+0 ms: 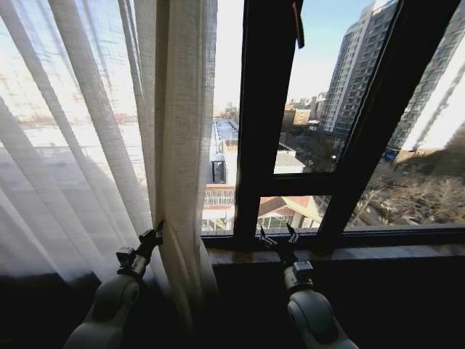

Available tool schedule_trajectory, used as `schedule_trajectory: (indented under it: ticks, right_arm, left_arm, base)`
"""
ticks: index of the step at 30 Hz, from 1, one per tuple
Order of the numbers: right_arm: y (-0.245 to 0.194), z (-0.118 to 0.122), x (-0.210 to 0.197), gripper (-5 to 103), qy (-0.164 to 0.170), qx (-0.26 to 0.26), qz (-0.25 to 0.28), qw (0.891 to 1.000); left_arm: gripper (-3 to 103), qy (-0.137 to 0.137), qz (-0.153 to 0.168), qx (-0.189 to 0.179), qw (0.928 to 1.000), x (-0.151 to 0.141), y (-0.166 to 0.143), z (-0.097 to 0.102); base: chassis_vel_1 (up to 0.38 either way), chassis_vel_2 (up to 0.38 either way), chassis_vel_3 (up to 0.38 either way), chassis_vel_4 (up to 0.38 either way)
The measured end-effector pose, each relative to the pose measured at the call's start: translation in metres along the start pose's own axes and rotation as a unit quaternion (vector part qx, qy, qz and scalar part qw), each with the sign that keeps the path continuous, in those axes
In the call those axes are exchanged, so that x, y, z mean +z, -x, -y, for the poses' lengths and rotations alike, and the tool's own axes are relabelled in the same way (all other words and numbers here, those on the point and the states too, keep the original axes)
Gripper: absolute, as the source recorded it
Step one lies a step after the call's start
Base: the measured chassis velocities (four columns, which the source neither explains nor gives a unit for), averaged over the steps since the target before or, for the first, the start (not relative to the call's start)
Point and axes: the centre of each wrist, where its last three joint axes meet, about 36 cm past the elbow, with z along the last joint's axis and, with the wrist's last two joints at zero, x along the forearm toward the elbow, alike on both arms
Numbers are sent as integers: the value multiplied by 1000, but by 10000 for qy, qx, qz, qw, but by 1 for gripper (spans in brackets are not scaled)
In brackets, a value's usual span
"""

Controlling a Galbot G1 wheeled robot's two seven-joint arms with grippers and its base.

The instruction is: Open the curtains by pulling them apart, changing their state from closed to fully open.

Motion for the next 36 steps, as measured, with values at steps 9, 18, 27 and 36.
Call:
schedule_trajectory:
  ticks: [9, 18, 27, 36]
  right_arm:
    - [-2, 1, 2, 100, 58, -55, 254, 9996]
    - [-4, -2, 4, 100, 106, -104, 292, 9995]
    - [-8, -11, 6, 100, 149, -160, 306, 9993]
    - [-8, -9, 4, 100, -2, -199, 345, 9992]
  left_arm:
    - [0, -34, -24, -14, 10000, 1, -12, 3]
    - [0, -44, -53, -96, 9999, 2, -27, 3]
    - [0, -30, -42, -91, 9999, -1, -35, 3]
    - [0, -31, -8, -91, 10000, -3, -34, 3]
  base:
    - [345, 357, -350, -348]
    - [192, 175, -159, -183]
    - [-29, -18, 12, 20]
    - [0, 0, 0, 0]
